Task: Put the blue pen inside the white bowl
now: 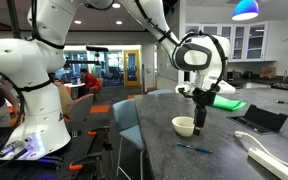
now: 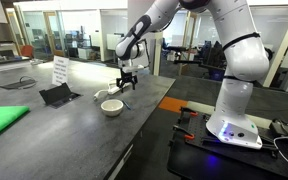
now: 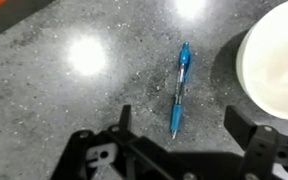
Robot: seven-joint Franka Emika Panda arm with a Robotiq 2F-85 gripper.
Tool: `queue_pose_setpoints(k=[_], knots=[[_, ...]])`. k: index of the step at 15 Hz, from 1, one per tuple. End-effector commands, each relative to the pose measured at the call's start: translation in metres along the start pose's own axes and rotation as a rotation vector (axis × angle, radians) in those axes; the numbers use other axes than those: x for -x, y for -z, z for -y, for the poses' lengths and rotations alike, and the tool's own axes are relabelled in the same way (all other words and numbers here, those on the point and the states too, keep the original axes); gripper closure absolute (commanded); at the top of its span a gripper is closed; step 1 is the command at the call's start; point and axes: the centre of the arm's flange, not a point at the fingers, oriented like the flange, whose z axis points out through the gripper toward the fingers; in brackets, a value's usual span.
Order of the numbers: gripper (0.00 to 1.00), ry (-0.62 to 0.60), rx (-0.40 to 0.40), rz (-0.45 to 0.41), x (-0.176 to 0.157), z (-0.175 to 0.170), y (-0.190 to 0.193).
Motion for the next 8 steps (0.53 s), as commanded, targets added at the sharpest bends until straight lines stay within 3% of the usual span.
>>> queue_pose_setpoints(k=[1,8], knots=[[0.0,0.011,0.05,0.006,-0.017,0.009,-0.016],[0.03,-0.023,0.022,-0.006,-0.038,0.016,-0.047]])
